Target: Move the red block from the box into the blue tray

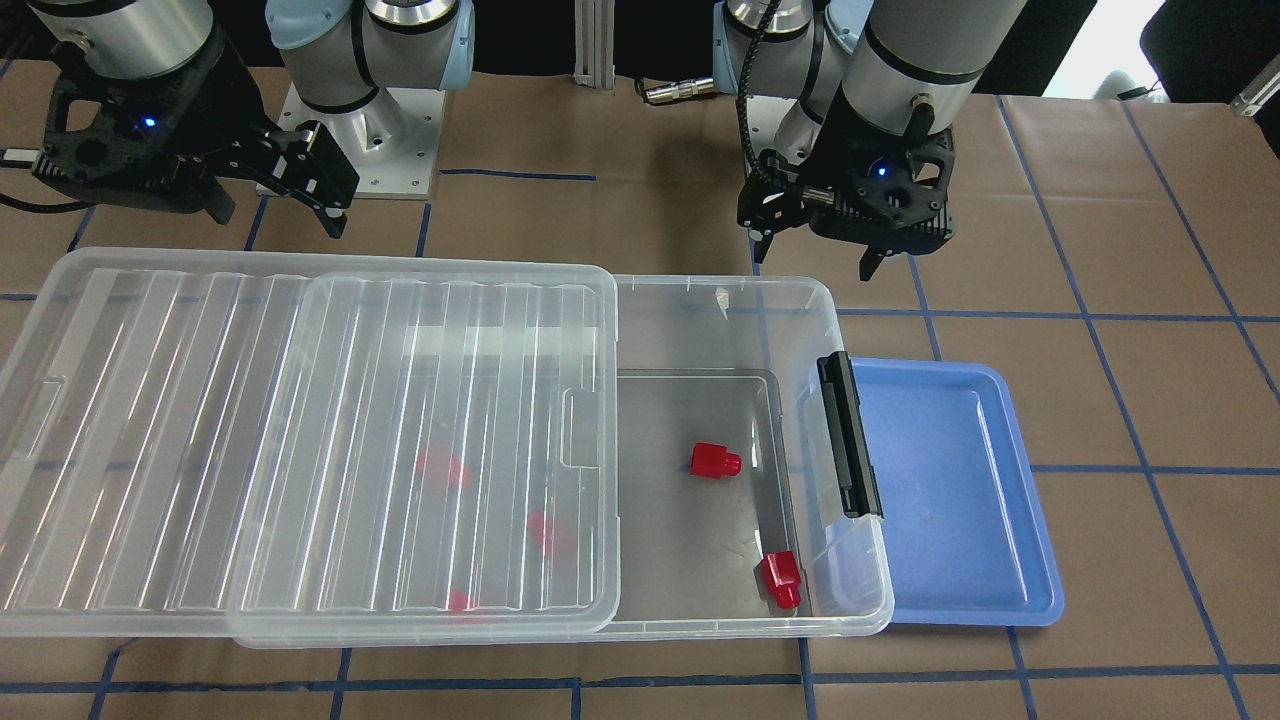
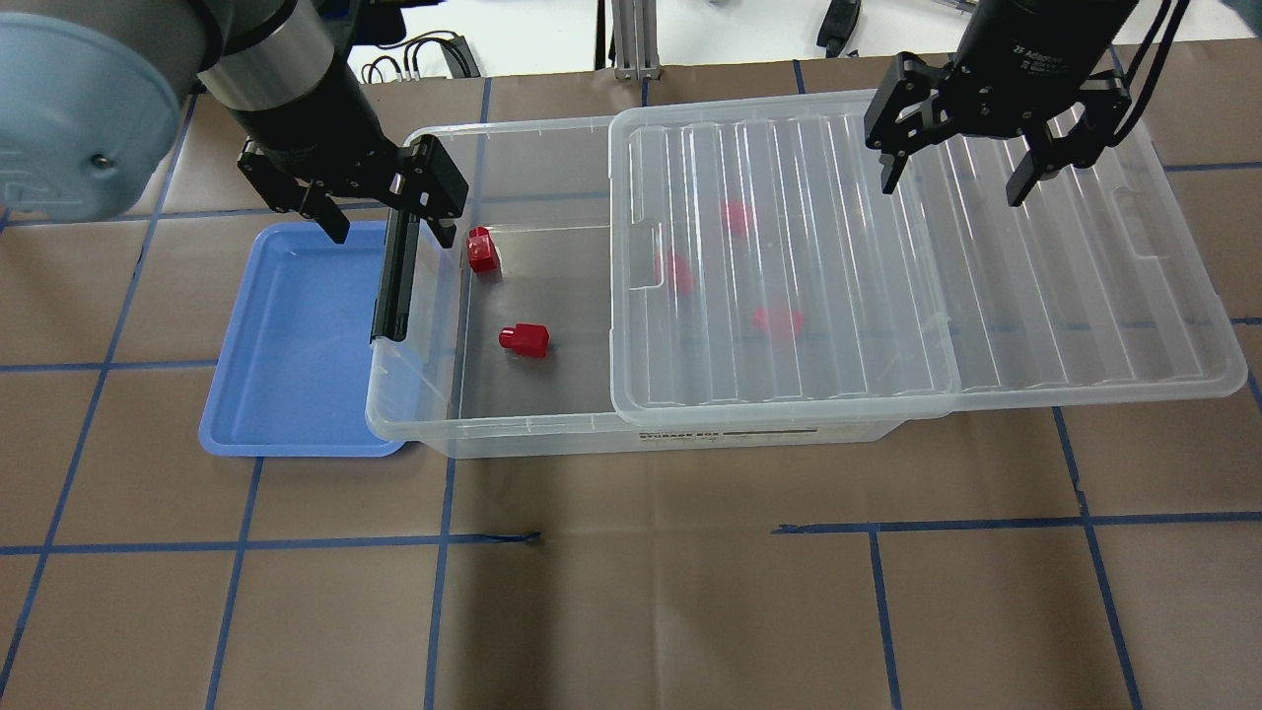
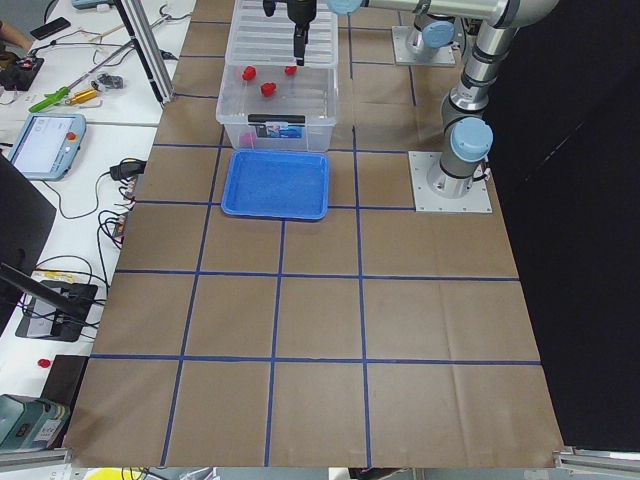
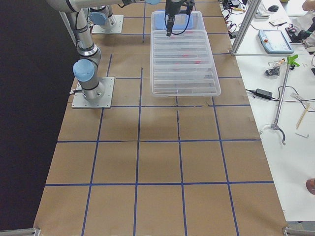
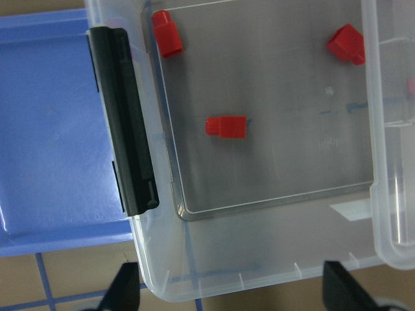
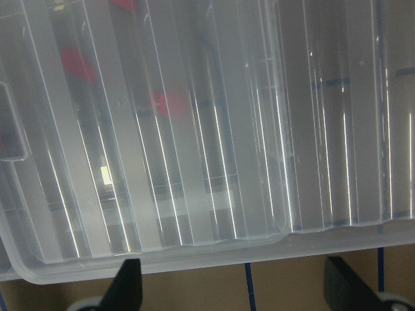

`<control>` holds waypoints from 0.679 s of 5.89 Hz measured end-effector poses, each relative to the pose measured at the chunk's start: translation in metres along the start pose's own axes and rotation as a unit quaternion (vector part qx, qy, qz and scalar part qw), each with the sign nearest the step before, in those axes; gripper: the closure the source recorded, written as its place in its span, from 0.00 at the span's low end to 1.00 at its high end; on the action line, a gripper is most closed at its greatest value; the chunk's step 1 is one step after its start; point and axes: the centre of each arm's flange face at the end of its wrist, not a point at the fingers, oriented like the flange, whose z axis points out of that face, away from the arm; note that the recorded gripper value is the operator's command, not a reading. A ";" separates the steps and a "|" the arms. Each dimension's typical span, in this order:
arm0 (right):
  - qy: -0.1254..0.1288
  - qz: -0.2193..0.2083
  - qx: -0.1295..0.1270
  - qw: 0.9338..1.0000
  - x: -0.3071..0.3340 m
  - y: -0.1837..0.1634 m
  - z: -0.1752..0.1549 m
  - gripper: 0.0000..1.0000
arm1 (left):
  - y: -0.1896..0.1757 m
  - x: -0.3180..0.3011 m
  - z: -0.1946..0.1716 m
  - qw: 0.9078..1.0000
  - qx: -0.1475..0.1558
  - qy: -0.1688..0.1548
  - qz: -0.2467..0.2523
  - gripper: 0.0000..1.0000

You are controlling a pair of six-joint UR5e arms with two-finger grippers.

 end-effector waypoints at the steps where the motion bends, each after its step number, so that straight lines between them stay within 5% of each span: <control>1: 0.001 -0.002 -0.002 1.000 -0.001 -0.001 0.003 0.00 | -0.010 0.014 0.022 0.997 0.001 -0.001 0.074 0.03; 2: 0.002 -0.003 -0.004 1.000 0.000 -0.002 0.004 0.00 | -0.018 0.025 0.039 0.989 0.001 -0.002 0.145 0.03; 4: 0.009 -0.003 -0.004 1.000 0.001 -0.003 0.006 0.00 | -0.033 0.027 0.073 0.944 -0.011 0.001 0.329 0.04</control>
